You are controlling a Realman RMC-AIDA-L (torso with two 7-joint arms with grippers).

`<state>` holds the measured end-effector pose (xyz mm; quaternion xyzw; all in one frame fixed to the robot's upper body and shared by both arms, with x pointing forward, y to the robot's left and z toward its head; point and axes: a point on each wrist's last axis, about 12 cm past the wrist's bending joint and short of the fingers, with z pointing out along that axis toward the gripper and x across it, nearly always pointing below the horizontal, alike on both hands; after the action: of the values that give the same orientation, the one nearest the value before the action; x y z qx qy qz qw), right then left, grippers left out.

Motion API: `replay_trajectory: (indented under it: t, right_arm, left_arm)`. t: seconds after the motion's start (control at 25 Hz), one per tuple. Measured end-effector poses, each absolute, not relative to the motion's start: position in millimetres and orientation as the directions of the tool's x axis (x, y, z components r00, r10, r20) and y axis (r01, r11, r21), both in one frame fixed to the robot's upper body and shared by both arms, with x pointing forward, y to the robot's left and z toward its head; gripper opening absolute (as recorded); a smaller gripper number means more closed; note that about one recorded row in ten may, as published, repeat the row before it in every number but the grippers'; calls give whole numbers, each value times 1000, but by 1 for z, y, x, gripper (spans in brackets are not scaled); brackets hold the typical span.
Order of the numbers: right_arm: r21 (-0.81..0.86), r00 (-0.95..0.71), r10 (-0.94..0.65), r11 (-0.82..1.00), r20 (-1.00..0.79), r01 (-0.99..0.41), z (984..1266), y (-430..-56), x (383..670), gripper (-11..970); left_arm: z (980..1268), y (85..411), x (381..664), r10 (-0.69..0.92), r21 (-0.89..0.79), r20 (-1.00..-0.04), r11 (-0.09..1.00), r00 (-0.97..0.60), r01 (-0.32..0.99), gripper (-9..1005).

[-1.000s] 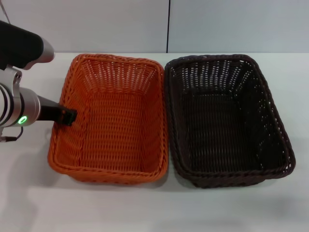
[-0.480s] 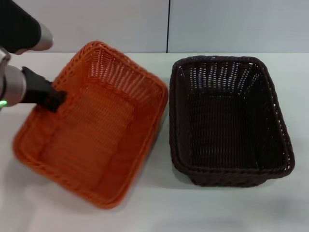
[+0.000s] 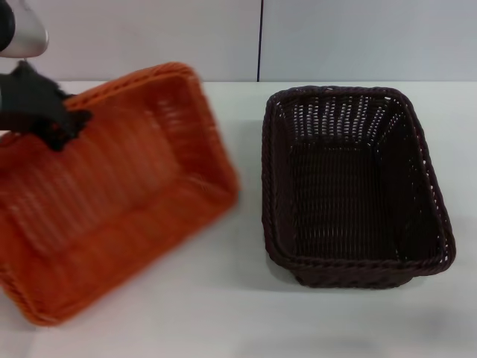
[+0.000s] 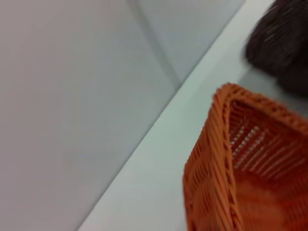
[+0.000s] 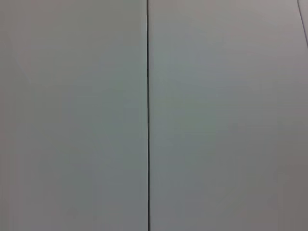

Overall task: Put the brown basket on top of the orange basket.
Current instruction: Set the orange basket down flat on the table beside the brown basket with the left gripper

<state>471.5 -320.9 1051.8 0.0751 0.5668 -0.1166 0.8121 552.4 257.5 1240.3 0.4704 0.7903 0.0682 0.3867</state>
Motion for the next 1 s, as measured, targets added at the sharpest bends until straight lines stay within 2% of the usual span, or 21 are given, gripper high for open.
replay_trajectory:
  t: [0.28,0.32,0.4,0.56,0.6,0.68,0.96,1.0]
  right_arm:
    - [-10,327,-102,962,-940,271,1051,-320,471,830]
    - [-9,326,-101,963,-940,271,1051,-320,471,830]
    - [-10,322,-101,963,-941,270,1050,-319,471,830]
    - [-13,316,-102,962,-943,271,1049,-320,470,830]
    - [-13,314,-102,962,-944,273,1049,-320,469,830]
    - [-13,313,-102,962,-944,273,1048,-320,469,830]
    - [2,327,-85,966,-941,258,1051,-318,473,830]
    - [2,331,-84,967,-940,253,1052,-317,474,830]
  left_arm:
    - [1249,246,555,837,485,-521,452,-168,749,171]
    - [1255,241,556,862,487,-493,389,-122,782,171]
    - [1256,239,557,875,489,-475,348,-90,800,171]
    - [1256,238,557,879,491,-471,337,-81,804,171]
    - [1251,233,559,891,476,-453,271,-31,837,171]
    - [1246,230,561,889,455,-459,244,-10,857,171]
    - [1232,225,576,883,409,-469,227,-9,884,172]
    - [1215,220,593,888,378,-458,233,-37,896,172]
